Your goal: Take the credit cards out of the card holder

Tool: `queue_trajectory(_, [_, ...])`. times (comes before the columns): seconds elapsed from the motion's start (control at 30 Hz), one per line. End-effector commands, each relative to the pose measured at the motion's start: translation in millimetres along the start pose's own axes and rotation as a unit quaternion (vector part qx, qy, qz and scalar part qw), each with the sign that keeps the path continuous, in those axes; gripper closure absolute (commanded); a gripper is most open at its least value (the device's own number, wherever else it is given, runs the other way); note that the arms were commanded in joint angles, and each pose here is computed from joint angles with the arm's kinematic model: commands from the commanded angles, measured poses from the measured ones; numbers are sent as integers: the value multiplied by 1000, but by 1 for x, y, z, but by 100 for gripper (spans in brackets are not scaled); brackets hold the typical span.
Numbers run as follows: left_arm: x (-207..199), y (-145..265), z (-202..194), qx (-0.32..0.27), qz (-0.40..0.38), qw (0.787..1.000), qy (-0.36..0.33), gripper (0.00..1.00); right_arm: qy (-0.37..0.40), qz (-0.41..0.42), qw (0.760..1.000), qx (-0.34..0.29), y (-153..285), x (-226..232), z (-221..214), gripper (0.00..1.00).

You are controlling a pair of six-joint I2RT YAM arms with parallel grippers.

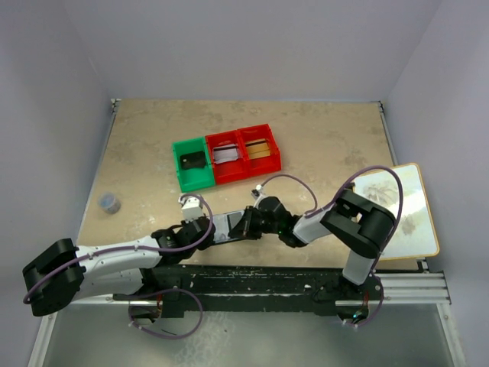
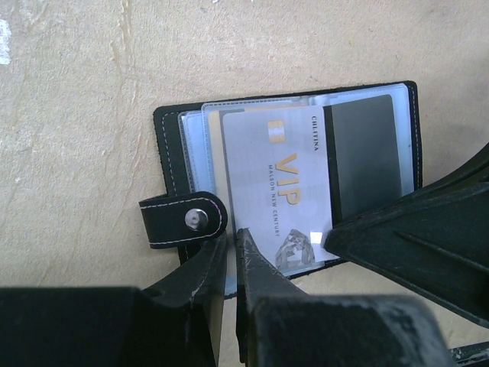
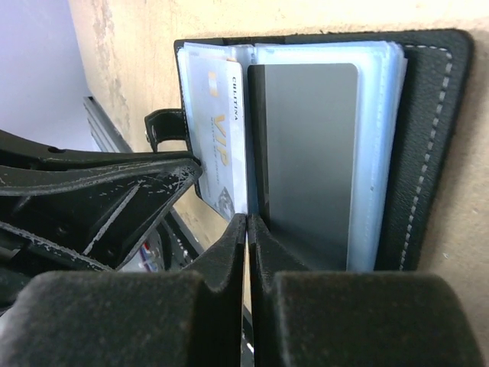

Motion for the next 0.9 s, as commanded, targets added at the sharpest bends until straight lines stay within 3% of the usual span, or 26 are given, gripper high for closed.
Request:
queue_trajectory(0.0, [1, -1, -4, 3, -3, 1000, -2, 94, 4, 29, 999, -24, 10, 11, 11, 98])
queue_trajectory(0.4, [-1, -2, -2, 1, -4, 1000, -2, 93, 0, 25, 999, -25, 18, 1, 15, 99])
queue_trajectory(0.73, [-5, -1, 2, -2, -14, 1000, -5, 93, 18, 43, 999, -12, 6, 10, 17, 75])
queue_trajectory(0.87, [-5, -1, 1, -1, -14, 1000, -6, 93, 22, 34, 999, -14, 1, 8, 20, 71])
Point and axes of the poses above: each gripper's point midway between its finger pads, its own y axis back along the fingers, its own x axis along the line the jaws close on, z = x × y, the point moved 5 cm from there along y, back along the fingers, and after that the axes turned 13 degrees about -y, right-handed, at the moved point
